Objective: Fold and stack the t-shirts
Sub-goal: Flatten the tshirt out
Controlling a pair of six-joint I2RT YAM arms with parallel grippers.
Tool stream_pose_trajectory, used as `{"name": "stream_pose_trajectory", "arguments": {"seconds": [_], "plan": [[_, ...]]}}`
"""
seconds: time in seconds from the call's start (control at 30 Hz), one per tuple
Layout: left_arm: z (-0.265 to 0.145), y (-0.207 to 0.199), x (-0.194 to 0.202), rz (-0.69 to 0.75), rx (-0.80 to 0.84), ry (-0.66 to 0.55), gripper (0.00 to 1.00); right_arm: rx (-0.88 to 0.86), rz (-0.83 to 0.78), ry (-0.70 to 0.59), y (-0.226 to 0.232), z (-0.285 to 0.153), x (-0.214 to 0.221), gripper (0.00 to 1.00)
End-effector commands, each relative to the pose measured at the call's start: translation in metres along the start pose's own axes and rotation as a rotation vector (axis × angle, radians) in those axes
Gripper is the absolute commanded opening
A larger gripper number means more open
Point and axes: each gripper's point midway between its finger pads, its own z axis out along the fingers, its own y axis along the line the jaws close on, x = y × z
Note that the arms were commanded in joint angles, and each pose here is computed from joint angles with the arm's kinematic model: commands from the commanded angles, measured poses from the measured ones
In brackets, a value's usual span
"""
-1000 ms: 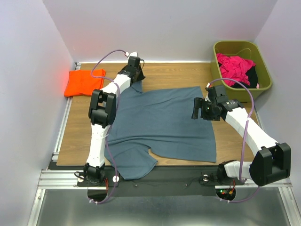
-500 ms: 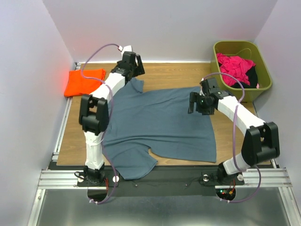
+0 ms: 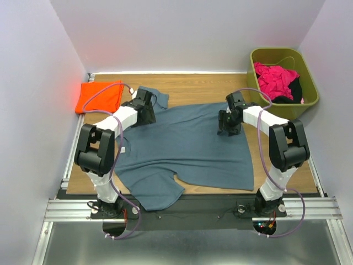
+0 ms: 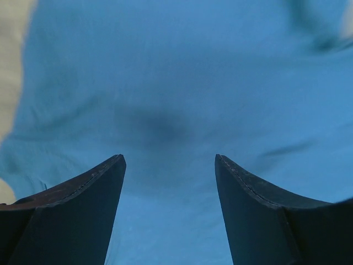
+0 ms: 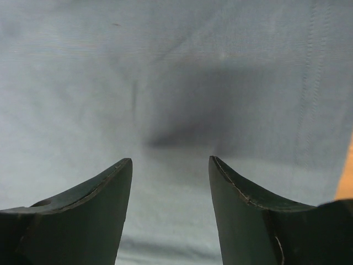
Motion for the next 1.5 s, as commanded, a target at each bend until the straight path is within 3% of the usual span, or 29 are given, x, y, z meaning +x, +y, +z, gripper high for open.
{"name": "stream_pose_trajectory", "arguments": {"seconds": [0.0, 0.37, 0.63, 0.77, 0.83, 0.97, 1.0, 1.1, 1.17, 1.33, 1.47], "plan": [[0.01, 0.004, 0.015, -0.004, -0.019, 0.045, 0.77, -0.006, -0.001, -0.036, 0.006, 0.011, -0.017, 0.63], [0.095, 0.012, 0.005, 0.004, -0.111, 0.145, 0.77, 0.116, -0.006, -0.027, -0.011, 0.065, -0.042, 0.65], [0.138, -0.005, -0.086, -0.047, -0.059, 0.058, 0.76, 0.159, 0.022, -0.137, -0.016, 0.089, -0.113, 0.7], [0.113, -0.029, -0.147, -0.053, 0.052, -0.085, 0.83, 0.114, -0.018, -0.24, 0.001, 0.064, -0.156, 0.73], [0.097, -0.034, -0.158, -0.062, 0.091, -0.129, 0.85, 0.084, -0.034, -0.262, 0.008, 0.051, -0.162, 0.74], [0.043, -0.03, -0.16, -0.091, 0.128, -0.172, 0.87, 0.049, -0.031, -0.265, 0.012, 0.02, -0.148, 0.75], [0.01, -0.032, -0.168, -0.102, 0.148, -0.216, 0.87, 0.045, -0.026, -0.255, 0.009, 0.007, -0.133, 0.75], [-0.011, -0.014, -0.111, -0.087, 0.09, -0.148, 0.87, 0.03, 0.015, -0.208, 0.003, -0.009, -0.092, 0.75], [-0.032, -0.009, -0.093, -0.094, 0.085, -0.146, 0.87, 0.026, 0.027, -0.183, -0.001, -0.014, -0.071, 0.74], [-0.022, 0.01, -0.001, -0.07, 0.052, 0.001, 0.83, 0.054, 0.057, -0.116, -0.019, -0.018, -0.019, 0.69], [-0.009, 0.014, 0.036, -0.076, 0.057, 0.079, 0.76, 0.076, 0.076, -0.078, -0.026, -0.009, -0.003, 0.65]]}}
